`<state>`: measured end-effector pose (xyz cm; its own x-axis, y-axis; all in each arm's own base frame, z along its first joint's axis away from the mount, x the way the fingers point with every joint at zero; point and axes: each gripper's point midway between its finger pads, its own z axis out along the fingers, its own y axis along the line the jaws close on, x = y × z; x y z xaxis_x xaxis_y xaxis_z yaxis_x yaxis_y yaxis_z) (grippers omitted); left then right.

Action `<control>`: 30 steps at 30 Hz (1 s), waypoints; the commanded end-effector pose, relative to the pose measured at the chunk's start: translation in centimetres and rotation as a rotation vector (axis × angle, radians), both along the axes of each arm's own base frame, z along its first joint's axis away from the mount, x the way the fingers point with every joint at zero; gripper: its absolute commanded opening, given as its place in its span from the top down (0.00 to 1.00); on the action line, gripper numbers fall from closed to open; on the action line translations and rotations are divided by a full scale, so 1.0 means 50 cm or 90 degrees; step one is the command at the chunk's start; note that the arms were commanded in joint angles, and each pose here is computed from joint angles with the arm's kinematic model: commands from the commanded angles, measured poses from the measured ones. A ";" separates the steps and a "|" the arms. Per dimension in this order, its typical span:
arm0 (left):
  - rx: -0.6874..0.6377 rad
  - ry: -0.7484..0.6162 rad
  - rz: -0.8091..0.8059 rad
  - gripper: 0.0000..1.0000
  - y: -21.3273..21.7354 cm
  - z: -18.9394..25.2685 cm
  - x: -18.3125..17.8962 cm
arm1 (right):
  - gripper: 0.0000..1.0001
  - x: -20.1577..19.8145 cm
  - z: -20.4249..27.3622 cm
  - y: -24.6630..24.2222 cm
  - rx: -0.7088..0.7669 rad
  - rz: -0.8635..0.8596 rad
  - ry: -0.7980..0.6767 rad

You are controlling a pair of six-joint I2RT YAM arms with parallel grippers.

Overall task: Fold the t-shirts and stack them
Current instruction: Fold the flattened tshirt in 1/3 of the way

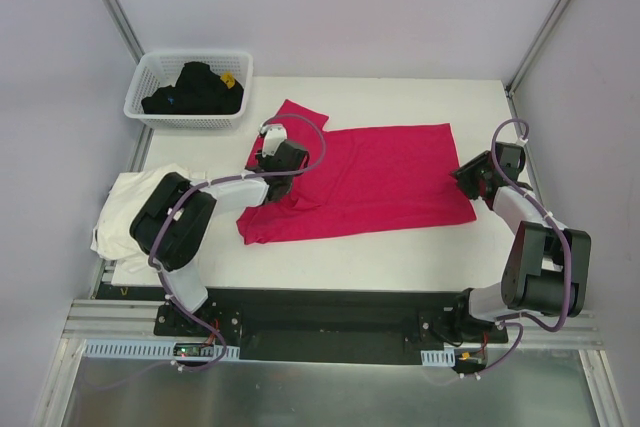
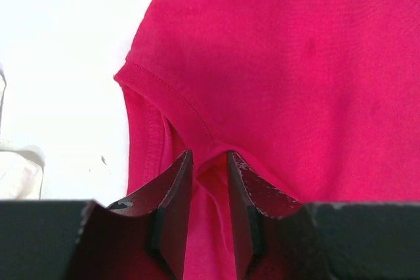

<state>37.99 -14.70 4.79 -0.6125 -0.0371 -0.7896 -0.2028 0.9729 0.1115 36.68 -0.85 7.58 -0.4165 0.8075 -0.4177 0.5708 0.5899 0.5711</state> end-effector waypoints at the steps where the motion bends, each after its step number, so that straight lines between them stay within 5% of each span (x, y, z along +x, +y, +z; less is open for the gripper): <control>1: 0.009 -0.049 0.015 0.73 0.001 0.040 0.038 | 0.60 0.013 0.017 -0.010 -0.005 -0.003 -0.025; 18: 0.005 -0.050 0.017 0.76 -0.006 0.027 0.059 | 0.60 0.014 0.010 -0.013 0.001 -0.003 -0.021; 30: 0.007 -0.046 0.019 1.00 -0.007 0.017 0.059 | 0.60 0.010 0.004 -0.022 0.003 -0.011 -0.016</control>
